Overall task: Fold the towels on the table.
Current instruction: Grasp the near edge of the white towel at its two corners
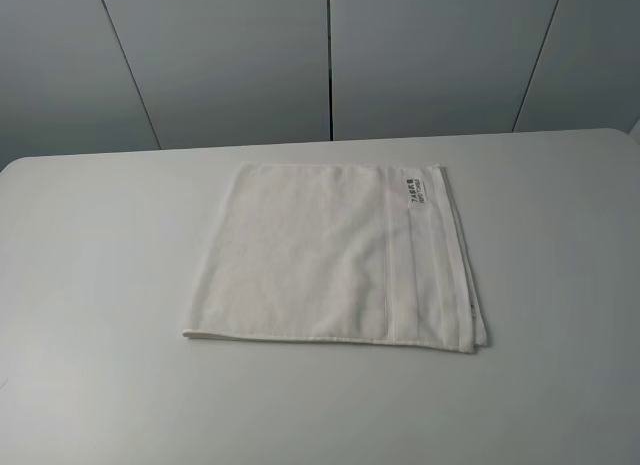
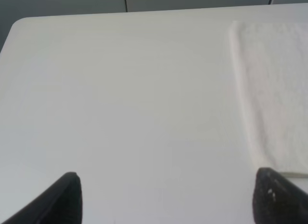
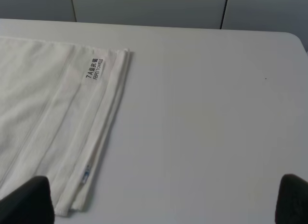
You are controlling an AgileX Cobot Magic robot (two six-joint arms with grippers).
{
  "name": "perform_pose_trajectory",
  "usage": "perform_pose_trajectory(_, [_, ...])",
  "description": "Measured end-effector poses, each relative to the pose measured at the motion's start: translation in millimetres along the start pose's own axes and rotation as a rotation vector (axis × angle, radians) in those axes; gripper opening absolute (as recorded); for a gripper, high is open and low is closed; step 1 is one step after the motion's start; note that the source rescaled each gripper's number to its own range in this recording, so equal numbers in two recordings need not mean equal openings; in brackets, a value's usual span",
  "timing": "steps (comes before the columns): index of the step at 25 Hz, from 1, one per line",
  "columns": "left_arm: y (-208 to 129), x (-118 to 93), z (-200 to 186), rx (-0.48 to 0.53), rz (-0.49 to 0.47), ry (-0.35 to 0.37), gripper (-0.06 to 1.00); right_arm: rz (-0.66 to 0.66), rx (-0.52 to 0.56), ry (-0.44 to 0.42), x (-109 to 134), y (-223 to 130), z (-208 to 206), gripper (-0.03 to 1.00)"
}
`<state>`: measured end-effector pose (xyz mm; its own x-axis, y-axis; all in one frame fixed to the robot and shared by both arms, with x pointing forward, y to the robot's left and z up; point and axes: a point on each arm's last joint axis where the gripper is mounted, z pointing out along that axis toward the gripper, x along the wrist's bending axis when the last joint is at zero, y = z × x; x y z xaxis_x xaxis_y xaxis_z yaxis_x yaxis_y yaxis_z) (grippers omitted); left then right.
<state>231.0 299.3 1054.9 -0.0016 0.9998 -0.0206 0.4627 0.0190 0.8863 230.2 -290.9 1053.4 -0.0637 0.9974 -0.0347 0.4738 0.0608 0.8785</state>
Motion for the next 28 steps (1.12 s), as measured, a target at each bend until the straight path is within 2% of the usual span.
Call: perform_pose_trajectory(28, [0.0,0.0,0.0,0.000,0.000,0.000,0.92,0.000,0.000,0.000,0.0,0.0,0.0,1.00])
